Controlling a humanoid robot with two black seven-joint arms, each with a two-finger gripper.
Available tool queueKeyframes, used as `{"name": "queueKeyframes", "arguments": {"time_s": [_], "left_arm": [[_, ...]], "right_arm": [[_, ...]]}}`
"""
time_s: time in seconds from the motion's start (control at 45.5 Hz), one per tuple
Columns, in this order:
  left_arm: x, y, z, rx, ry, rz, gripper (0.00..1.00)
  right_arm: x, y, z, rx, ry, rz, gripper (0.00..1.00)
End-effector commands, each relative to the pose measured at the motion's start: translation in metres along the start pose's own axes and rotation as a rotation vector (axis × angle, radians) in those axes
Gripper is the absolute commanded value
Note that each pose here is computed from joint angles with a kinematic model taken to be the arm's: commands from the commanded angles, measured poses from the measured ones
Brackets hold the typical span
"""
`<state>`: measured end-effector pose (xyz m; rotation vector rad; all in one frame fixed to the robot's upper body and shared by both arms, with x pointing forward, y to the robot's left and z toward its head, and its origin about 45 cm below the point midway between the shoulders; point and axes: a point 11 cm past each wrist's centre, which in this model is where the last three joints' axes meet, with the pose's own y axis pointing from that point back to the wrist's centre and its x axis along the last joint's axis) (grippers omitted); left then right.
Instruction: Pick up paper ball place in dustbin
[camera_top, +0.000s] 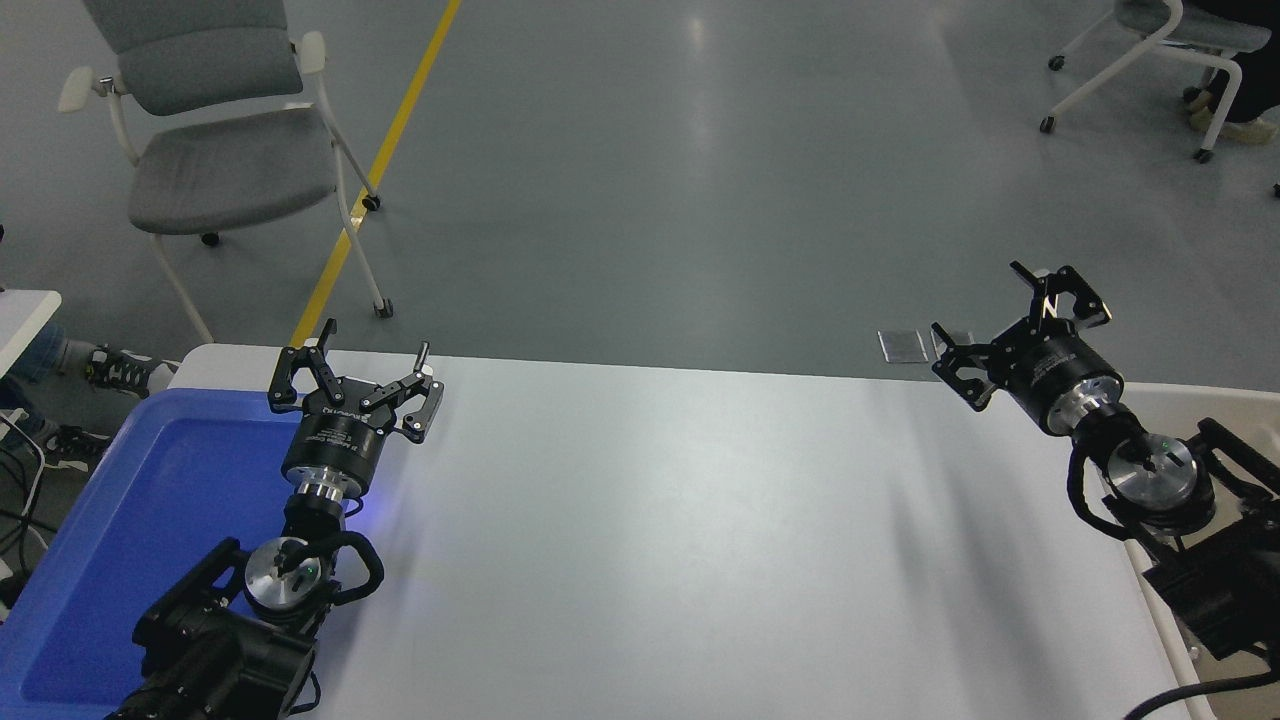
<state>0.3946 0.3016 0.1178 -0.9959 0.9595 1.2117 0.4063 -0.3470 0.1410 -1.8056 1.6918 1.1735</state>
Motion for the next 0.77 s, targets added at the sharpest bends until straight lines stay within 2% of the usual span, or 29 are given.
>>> {"name": "queueKeyframes", "arguments": {"time_s": [0.0,0.462,0.747], "left_arm": [[0.0,0.0,0.0,0.0,0.0,0.0,0.99],[0.0,0.0,0.0,0.0,0.0,0.0,0.99],[0.0,0.0,0.0,0.0,0.0,0.0,0.99]], "right_arm": [[0.016,0.001,0.029,0.011,-0.12,0.007,1.0],[0.046,0.004,0.039,0.021,-0.137,0.076,1.0],[0.04,-0.001,0.04,0.016,-0.129,0.049,1.0]]}}
